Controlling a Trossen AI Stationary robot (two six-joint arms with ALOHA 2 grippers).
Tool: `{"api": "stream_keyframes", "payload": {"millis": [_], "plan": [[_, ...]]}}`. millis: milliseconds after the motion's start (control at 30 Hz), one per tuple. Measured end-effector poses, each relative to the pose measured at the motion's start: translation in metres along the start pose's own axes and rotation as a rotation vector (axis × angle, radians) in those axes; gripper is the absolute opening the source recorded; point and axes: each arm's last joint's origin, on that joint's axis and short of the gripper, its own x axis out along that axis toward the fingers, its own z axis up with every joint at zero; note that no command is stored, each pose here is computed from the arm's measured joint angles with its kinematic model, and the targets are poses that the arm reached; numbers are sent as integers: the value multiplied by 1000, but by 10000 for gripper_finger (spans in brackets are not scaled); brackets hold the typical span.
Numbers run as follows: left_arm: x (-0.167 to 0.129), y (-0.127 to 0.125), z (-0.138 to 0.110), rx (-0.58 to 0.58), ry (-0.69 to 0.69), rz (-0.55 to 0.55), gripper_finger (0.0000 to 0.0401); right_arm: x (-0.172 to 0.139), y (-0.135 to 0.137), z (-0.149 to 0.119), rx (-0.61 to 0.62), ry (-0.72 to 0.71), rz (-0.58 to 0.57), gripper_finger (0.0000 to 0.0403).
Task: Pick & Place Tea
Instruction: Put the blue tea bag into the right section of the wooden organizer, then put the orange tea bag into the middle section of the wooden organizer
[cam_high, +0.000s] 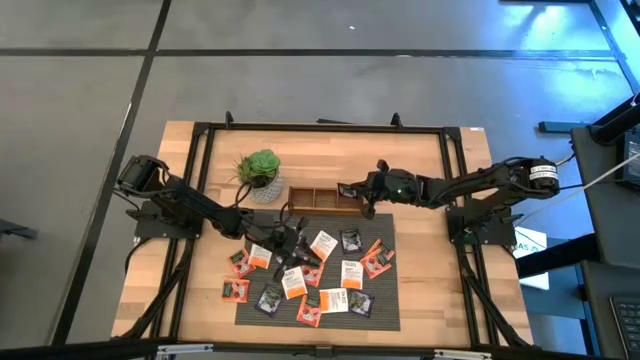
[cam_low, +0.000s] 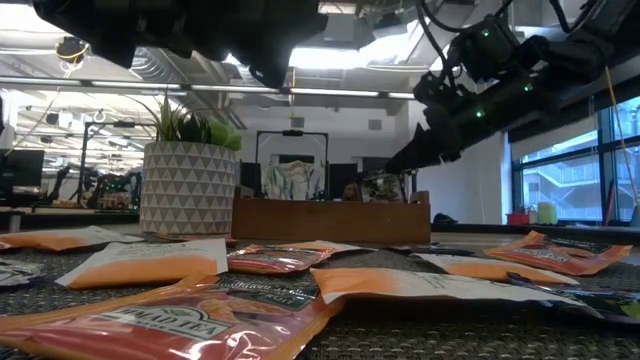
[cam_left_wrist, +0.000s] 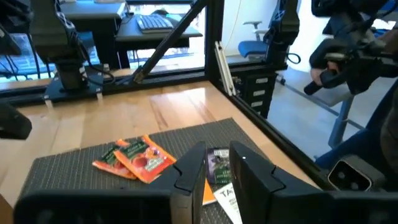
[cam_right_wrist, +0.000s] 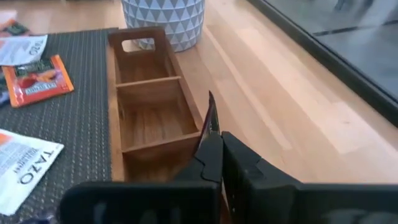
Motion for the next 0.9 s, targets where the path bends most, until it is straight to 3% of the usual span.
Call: {"api": "stream_keyframes", "payload": {"millis": [267, 400, 667, 767, 900], "plan": [[0, 0, -5, 0, 50, 2, 72, 0, 0, 0, -46, 1, -2, 59], [-1, 4, -11, 19, 114, 25, 69, -1, -3, 2, -46, -6, -92, 93], [-5, 28, -16, 18, 166, 215, 70, -15, -7, 18, -58, -97, -142, 115], [-7, 42, -14, 17, 155, 284, 69, -18, -7, 21, -19, -116, -141, 116], [-10, 57, -12, -69, 116, 341, 69, -18, -7, 21, 68, -120, -124, 116]]}}
